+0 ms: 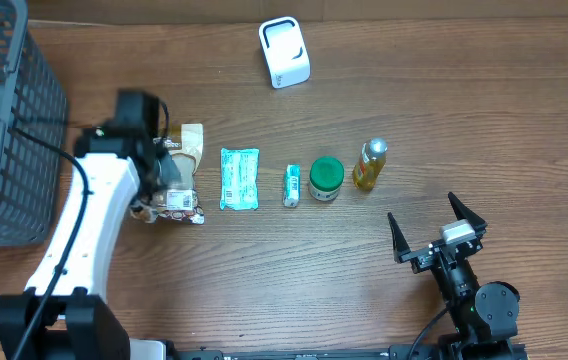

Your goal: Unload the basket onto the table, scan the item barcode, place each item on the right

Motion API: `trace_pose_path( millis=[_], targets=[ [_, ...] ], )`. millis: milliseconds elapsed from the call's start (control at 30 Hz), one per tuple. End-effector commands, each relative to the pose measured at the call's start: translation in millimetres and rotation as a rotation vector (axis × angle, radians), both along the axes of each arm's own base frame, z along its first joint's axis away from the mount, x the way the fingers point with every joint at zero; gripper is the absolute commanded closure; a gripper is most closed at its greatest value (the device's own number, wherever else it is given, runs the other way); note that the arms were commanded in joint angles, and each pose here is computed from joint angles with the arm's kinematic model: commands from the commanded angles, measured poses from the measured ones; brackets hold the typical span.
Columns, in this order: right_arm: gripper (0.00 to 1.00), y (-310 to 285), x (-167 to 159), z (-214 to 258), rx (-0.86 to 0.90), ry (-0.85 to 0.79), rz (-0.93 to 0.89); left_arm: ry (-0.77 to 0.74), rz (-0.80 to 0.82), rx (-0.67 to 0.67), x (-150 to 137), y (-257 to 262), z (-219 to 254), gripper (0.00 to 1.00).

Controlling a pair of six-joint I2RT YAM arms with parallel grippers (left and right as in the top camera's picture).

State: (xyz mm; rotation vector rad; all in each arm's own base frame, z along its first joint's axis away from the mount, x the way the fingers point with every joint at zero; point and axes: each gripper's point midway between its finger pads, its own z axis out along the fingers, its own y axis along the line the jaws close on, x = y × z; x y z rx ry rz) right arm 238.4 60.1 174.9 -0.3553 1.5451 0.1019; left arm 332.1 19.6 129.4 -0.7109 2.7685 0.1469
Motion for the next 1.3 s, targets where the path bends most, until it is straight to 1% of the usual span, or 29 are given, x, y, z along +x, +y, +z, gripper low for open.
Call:
trace_pose_path(
  millis=[0, 67, 100, 133, 167, 200, 233, 267, 867, 967, 1033, 1100, 1200, 1267],
  targets=[
    [0.0, 0.8, 0.0, -2.6, 0.0, -0.001, 0.004, -0.133, -0.027, -0.04, 31.6, -6.8, 40.2, 0.92],
    [0.0, 0.8, 0.0, -2.6, 0.0, -0.001, 0.004, -0.188, -0.027, -0.04, 43.3, -7.0, 51.7, 0.89],
    [0.0, 0.8, 0.0, -2.6, 0.0, -0.001, 0.004, -0.207, -0.028, -0.041, 47.3, -7.1, 54.3, 0.82],
    [0.0, 0.8, 0.0, -2.6, 0.0, -0.001, 0.004, -0.214, -0.027, -0.04, 49.1, -7.0, 54.9, 0.68],
    [0.0, 0.8, 0.0, -2.6, 0.0, -0.001, 0.004, -0.211, -0.028, -0.041, 48.9, -7.4, 54.0, 0.49],
    [0.0, 0.8, 0.0, -2.6, 0.0, -0.001, 0.004, -0.207, -0.028, -0.042, 48.1, -7.5, 53.0, 0.36],
    [0.0, 0.8, 0.0, -2.6, 0.0, -0.001, 0.004, -0.203, -0.028, -0.042, 47.3, -7.6, 52.3, 0.11],
    [0.0, 0.8, 0.0, -2.6, 0.0, -0.001, 0.004, -0.2, -0.029, -0.042, 46.7, -8.0, 51.9, 0.0],
    [0.0, 0.6, 0.0, -2.6, -0.004, -0.002, 0.003, -0.201, -0.029, -0.041, 46.8, -7.7, 52.0, 0.0],
    [0.0, -8.6, 2.5, -0.7, -0.051, -0.022, -0.052, -0.201, -0.029, -0.041, 46.8, -7.7, 52.0, 0.01],
    [0.0, -13.8, 3.7, 0.3, -0.05, -0.025, -0.084, -0.201, -0.029, -0.041, 46.8, -7.7, 52.0, 0.0],
    [0.0, -13.0, 3.5, 4.5, -0.041, -0.041, -0.079, -0.201, -0.029, -0.041, 46.8, -7.7, 52.0, 0.01],
    [0.0, -12.8, 3.1, 14.8, 0.019, -0.068, -0.077, -0.201, -0.029, -0.041, 46.8, -7.7, 52.0, 0.0],
    [0.0, -8.2, 1.3, 24.2, 0.04, -0.102, -0.049, -0.201, -0.029, -0.041, 46.8, -7.7, 52.0, 0.0]
  ],
)
